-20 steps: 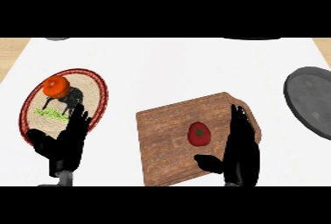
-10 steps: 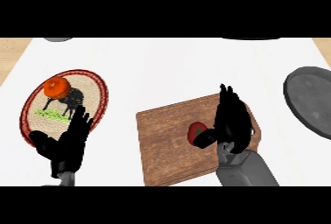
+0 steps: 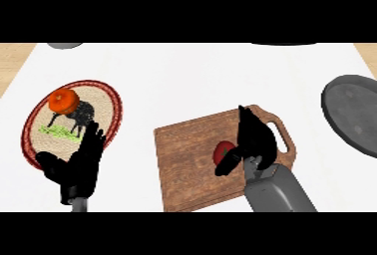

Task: Pick the tomato from the cutting board and place it in the pan

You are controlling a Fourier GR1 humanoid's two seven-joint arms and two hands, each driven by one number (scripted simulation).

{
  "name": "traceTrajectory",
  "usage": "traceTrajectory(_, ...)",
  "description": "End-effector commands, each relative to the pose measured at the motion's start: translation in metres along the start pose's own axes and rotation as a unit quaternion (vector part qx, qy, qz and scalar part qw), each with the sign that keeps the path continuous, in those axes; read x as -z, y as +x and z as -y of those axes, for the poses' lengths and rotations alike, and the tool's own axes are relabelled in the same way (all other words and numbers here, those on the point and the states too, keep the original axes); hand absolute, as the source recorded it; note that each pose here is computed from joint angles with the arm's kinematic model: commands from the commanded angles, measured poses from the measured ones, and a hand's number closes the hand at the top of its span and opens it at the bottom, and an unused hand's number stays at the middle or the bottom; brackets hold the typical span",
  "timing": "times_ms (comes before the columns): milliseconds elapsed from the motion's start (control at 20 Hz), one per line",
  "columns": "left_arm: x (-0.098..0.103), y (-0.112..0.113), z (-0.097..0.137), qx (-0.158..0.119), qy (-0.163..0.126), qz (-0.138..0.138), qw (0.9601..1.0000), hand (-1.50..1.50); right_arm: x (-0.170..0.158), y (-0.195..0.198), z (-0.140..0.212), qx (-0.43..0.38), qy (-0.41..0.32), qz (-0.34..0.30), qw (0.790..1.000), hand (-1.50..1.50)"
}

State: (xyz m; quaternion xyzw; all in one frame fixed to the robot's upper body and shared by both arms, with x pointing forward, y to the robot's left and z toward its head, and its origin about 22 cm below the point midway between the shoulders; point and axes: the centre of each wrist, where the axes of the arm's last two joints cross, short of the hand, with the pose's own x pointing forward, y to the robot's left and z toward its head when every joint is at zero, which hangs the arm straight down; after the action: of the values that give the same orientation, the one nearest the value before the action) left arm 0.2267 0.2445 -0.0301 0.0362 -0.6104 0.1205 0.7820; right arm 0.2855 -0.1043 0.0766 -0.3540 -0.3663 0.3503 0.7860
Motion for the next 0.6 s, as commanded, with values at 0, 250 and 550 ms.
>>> traceTrajectory(0, 0.002, -0.007, -0.006, 0.008, 0.000, -0.046, 0.9989, 0.00, -0.012, 0.011, -0.001, -0.042, 0.020, -0.066, 0.997, -1.50)
traceTrajectory(250, -0.015, -0.002, 0.006, 0.002, -0.006, -0.046, 0.9989, 0.00, -0.006, 0.012, -0.004, -0.008, -0.008, -0.046, 0.999, -1.50)
traceTrajectory(550, -0.005, -0.007, -0.010, 0.006, 0.000, -0.050, 0.9987, 0.00, -0.007, -0.002, -0.009, -0.012, -0.032, -0.048, 0.998, -1.50)
